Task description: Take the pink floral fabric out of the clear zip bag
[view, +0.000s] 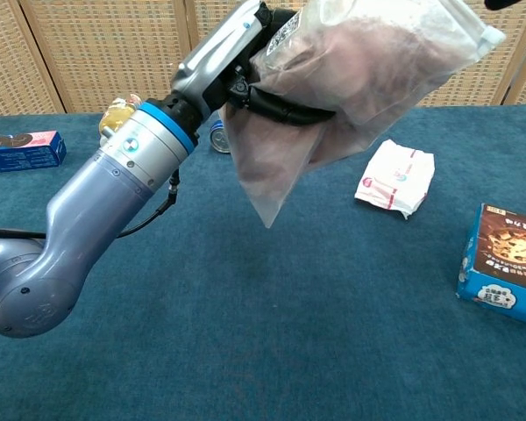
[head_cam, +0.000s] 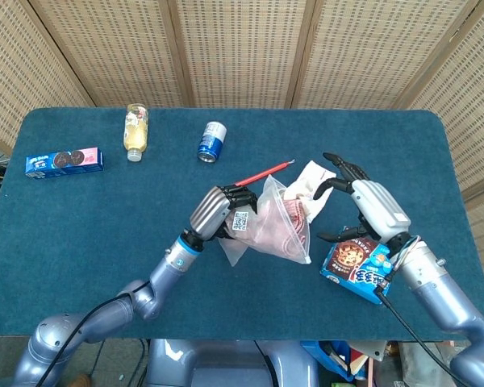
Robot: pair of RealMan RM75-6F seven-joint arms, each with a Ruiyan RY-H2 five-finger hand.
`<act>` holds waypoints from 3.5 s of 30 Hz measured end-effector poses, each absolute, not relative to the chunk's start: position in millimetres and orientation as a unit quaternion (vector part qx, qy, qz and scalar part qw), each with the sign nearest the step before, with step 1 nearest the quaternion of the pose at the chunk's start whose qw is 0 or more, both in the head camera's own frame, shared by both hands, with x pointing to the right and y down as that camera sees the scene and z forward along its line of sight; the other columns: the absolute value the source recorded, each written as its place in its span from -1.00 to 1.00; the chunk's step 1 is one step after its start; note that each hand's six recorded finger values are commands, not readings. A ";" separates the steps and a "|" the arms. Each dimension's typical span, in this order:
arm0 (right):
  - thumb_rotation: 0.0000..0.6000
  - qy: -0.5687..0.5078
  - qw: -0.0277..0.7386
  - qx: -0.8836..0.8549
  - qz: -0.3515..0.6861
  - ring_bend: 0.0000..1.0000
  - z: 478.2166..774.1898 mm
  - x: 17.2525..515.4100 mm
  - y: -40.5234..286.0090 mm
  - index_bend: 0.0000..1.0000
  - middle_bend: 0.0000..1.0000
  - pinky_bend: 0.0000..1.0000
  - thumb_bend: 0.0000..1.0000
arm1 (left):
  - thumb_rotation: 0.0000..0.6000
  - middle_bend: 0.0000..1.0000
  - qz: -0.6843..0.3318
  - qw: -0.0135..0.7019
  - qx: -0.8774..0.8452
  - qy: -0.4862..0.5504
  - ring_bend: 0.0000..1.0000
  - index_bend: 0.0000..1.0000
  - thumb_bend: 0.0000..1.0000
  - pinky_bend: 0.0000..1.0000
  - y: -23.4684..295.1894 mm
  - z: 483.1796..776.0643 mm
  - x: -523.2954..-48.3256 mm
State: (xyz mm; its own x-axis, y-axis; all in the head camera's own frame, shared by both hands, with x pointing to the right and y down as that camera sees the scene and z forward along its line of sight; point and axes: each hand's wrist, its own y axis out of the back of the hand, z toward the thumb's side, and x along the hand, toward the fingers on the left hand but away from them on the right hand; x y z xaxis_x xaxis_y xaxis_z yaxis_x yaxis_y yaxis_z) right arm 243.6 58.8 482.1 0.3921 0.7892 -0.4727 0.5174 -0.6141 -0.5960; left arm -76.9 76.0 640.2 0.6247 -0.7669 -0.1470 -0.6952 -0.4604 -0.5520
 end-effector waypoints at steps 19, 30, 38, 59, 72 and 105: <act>1.00 -0.389 0.161 -0.826 0.374 -1.00 478.6 228.3 60.5 -0.16 -1.00 -1.00 -1.00 | 1.00 0.14 -0.051 0.297 -0.846 0.439 -0.05 0.24 -0.62 0.11 68.0 626.3 -65.3; 1.00 -0.383 0.156 -0.830 0.374 -1.00 476.0 223.7 61.4 -0.33 -1.00 -1.00 -1.00 | 1.00 0.14 -0.050 0.295 -0.846 0.441 -0.05 0.24 -0.62 0.11 67.9 626.4 -64.9; 1.00 -0.374 0.158 -0.836 0.368 -1.00 475.3 219.7 63.1 -0.50 -1.00 -1.00 -1.00 | 1.00 0.14 -0.048 0.296 -0.844 0.444 -0.05 0.24 -0.63 0.11 66.7 624.9 -63.8; 1.00 -0.347 0.162 -0.844 0.375 -1.00 477.7 205.1 67.0 -0.54 -1.00 -1.00 -1.00 | 1.00 0.14 -0.046 0.287 -0.842 0.455 -0.05 0.24 -0.62 0.11 59.8 620.8 -57.7; 1.00 -0.339 0.175 -0.845 0.374 -1.00 479.1 192.6 65.0 -0.54 -1.00 -1.00 -1.00 | 1.00 0.14 -0.039 0.284 -0.842 0.457 -0.05 0.24 -0.62 0.11 58.5 614.9 -49.7; 1.00 -0.339 0.208 -0.836 0.379 -1.00 486.3 180.0 67.8 0.35 -1.00 -1.00 -0.36 | 1.00 0.14 -0.039 0.272 -0.840 0.468 -0.05 0.24 -0.62 0.11 57.4 613.9 -51.3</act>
